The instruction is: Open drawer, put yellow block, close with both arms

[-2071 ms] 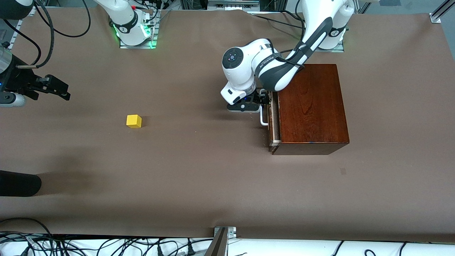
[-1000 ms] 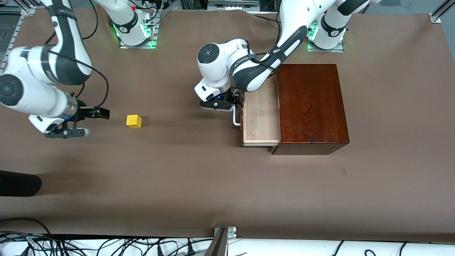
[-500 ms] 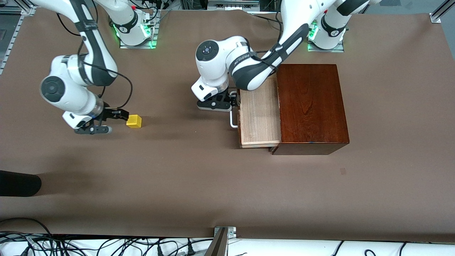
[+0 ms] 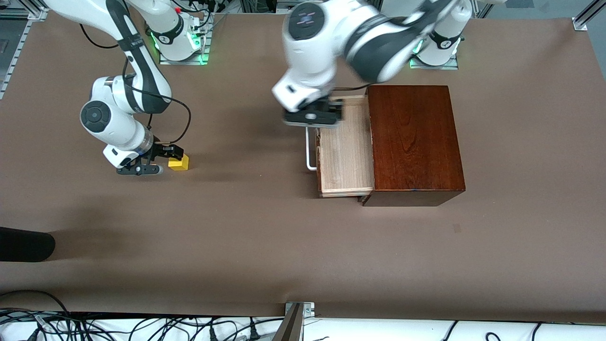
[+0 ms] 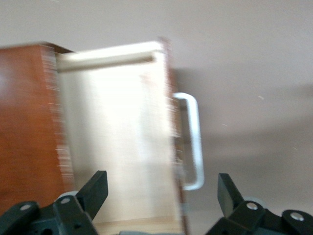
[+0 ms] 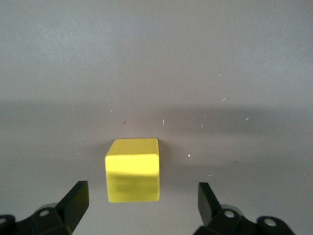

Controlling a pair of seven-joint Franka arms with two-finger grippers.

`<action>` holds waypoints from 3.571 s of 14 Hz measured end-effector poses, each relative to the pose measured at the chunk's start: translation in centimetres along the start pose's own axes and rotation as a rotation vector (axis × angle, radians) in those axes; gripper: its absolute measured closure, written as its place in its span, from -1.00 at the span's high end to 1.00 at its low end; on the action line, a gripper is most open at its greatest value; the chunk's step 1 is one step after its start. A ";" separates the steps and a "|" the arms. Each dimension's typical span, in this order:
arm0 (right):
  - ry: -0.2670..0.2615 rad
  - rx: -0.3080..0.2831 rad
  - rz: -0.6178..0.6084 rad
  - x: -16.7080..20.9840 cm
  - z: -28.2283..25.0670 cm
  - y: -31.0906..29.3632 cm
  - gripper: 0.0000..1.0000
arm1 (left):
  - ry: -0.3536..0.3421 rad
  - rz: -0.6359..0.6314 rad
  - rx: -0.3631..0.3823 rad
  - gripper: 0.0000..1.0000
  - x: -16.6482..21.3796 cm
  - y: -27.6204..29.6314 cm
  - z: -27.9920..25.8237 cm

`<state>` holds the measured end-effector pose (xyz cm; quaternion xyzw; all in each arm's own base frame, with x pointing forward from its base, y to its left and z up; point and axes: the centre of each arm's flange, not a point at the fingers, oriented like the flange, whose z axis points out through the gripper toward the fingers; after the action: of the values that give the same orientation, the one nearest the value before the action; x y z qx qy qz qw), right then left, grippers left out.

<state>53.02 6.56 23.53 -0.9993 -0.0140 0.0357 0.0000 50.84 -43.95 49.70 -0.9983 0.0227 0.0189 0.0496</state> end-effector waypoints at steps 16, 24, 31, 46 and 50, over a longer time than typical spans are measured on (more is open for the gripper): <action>-0.034 0.003 0.002 1.2 1.0 -1.9 0.11 | 0.094 0.017 -0.058 1.00 4.6 -39.7 -5.5; -0.060 0.017 -0.305 1.9 -13.0 -20.5 0.11 | -0.006 -0.009 -0.051 1.00 1.3 -42.3 -5.7; 0.042 -0.086 -0.838 -13.5 -18.2 -48.1 0.11 | -0.011 -0.011 -0.051 1.00 1.5 -42.5 -5.5; 0.109 -0.274 -1.523 -15.7 -9.9 -58.6 0.11 | -0.003 0.001 -0.051 1.00 1.5 -41.8 -5.9; 0.098 -0.278 -1.572 -14.0 -7.8 -58.1 0.11 | -0.002 0.003 -0.051 1.00 1.5 -41.7 -5.9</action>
<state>38.03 64.24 32.35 -0.6880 -0.7187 -0.0210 -0.0987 54.53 -3.15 59.60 -0.9992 0.0235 0.0208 0.0242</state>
